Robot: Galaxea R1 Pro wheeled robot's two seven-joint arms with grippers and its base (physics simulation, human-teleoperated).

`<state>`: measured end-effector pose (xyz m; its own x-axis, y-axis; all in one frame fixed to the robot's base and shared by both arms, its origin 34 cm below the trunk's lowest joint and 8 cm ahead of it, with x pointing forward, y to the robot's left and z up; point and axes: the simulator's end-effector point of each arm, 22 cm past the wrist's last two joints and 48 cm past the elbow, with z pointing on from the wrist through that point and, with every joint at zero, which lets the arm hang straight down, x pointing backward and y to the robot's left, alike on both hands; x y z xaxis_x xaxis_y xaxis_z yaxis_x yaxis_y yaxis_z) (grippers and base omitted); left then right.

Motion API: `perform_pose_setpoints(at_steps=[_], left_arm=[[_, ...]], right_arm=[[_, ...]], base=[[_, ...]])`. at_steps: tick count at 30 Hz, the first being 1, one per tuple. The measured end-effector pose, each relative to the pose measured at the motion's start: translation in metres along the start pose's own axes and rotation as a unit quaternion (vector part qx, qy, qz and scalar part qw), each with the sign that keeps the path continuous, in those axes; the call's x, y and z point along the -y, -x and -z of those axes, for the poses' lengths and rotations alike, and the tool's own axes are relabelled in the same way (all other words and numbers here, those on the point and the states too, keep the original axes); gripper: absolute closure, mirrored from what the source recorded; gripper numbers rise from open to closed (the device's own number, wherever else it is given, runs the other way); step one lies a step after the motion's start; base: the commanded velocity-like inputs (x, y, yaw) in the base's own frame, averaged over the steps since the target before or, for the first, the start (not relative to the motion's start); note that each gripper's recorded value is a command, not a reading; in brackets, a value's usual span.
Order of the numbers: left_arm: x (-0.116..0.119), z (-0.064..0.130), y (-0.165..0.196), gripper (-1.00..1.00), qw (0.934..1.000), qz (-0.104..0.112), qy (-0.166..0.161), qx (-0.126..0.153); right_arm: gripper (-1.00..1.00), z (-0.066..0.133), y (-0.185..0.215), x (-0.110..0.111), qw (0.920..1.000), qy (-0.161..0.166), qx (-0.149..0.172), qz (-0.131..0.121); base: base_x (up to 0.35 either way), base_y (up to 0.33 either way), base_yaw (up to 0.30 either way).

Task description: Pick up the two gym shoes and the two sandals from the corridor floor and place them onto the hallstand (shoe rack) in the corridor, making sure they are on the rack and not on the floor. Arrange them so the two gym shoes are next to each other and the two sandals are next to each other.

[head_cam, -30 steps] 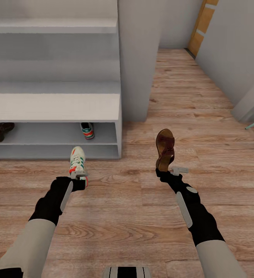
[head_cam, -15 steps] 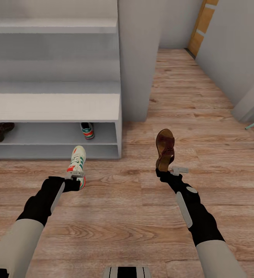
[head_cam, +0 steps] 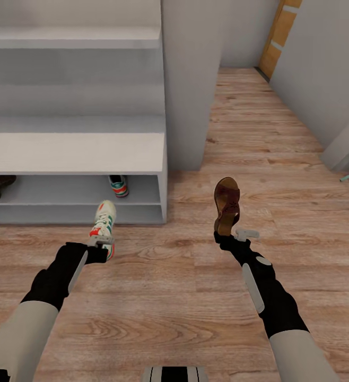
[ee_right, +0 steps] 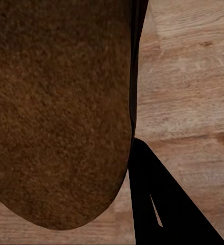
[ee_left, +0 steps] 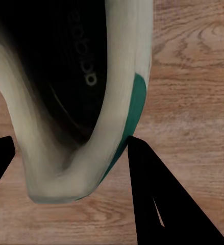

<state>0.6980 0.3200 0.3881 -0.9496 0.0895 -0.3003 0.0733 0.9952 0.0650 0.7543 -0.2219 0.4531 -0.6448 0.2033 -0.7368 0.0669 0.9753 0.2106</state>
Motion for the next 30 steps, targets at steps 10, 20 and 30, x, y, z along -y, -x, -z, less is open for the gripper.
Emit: perform_pose_setpoints(at_steps=[10,20,30], left_arm=[[-0.042,0.003,-0.006,1.00,0.9986,-0.022,0.046,-0.011],[-0.067,0.010,-0.019,1.00,0.9969,-0.016,0.064,-0.042],[-0.069,0.014,-0.009,1.00,0.9969,-0.013,0.066,-0.041]], right_arm=[[1.00,0.000,0.000,0.000,1.0000,0.000,0.000,0.000],[1.00,0.000,0.000,-0.001,1.0000,0.001,0.000,0.000],[1.00,0.000,-0.001,-0.001,1.0000,0.000,-0.001,0.000]], base=[[0.009,0.000,0.000],[0.000,0.000,0.000],[0.209,0.000,0.000]])
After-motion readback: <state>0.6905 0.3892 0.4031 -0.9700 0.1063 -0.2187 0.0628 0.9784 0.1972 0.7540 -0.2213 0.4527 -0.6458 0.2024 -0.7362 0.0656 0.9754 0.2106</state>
